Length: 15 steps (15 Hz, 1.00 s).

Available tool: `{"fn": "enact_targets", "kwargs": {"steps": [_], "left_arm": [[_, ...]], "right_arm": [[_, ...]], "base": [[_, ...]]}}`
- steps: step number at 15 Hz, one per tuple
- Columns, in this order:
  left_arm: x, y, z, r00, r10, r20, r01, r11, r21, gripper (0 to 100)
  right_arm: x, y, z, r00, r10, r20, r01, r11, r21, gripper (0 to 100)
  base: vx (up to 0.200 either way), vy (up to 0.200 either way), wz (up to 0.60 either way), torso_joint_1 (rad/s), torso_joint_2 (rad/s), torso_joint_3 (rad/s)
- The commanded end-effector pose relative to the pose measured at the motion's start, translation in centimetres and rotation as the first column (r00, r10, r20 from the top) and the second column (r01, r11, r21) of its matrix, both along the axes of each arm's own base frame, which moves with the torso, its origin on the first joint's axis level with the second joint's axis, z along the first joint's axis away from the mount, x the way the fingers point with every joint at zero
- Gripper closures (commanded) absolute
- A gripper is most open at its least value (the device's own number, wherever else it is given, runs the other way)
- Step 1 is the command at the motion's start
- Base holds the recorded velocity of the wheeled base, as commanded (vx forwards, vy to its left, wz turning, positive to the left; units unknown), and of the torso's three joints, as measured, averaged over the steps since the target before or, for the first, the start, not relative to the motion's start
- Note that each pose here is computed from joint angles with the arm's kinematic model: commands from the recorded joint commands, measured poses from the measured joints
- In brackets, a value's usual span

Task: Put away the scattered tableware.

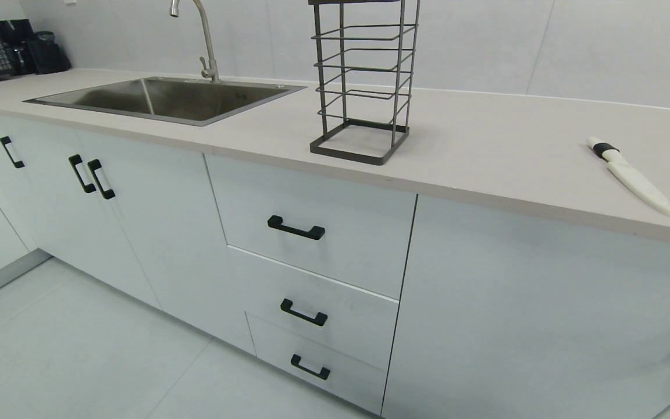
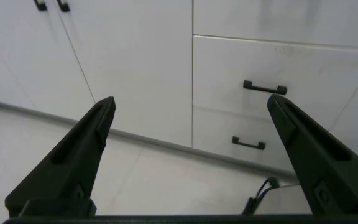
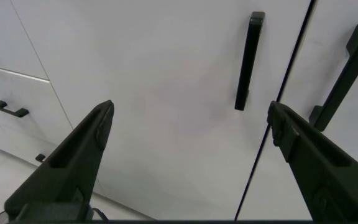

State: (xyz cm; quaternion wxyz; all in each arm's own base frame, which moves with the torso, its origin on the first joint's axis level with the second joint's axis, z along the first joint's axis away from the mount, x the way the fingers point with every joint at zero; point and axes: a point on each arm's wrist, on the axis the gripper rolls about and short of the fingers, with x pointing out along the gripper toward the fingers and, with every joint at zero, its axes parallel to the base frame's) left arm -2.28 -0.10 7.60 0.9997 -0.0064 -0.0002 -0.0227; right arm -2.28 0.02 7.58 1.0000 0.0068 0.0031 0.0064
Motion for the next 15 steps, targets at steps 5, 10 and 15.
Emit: {"fn": "enact_targets", "kwargs": {"steps": [5, 10, 15], "left_arm": [[0.00, 0.00, -0.04, 1.000, -0.001, 0.001, 0.001, 1.000, 0.007, 0], [0.00, 0.00, -0.04, 1.000, -0.001, 0.001, 0.001, 1.000, 0.007, 0], [0.00, 0.01, -0.04, 1.000, 0.001, 0.001, -0.001, 1.000, 0.008, 0]], "right_arm": [[0.02, 0.00, 0.00, 1.000, 0.000, -0.003, 0.000, 1.000, -0.003, 0], [0.01, 0.00, 0.00, 1.000, 0.001, -0.002, -0.001, 1.000, 0.000, 0], [0.01, 0.00, 0.00, 1.000, 0.001, -0.002, -0.001, 1.000, 0.000, 0]], "base": [[0.000, 0.000, 0.00, 0.000, 0.00, 0.000], [0.000, 0.000, -0.24, 0.001, 0.00, 0.002], [0.000, 0.000, -0.36, 0.000, 0.00, 0.000]]}}
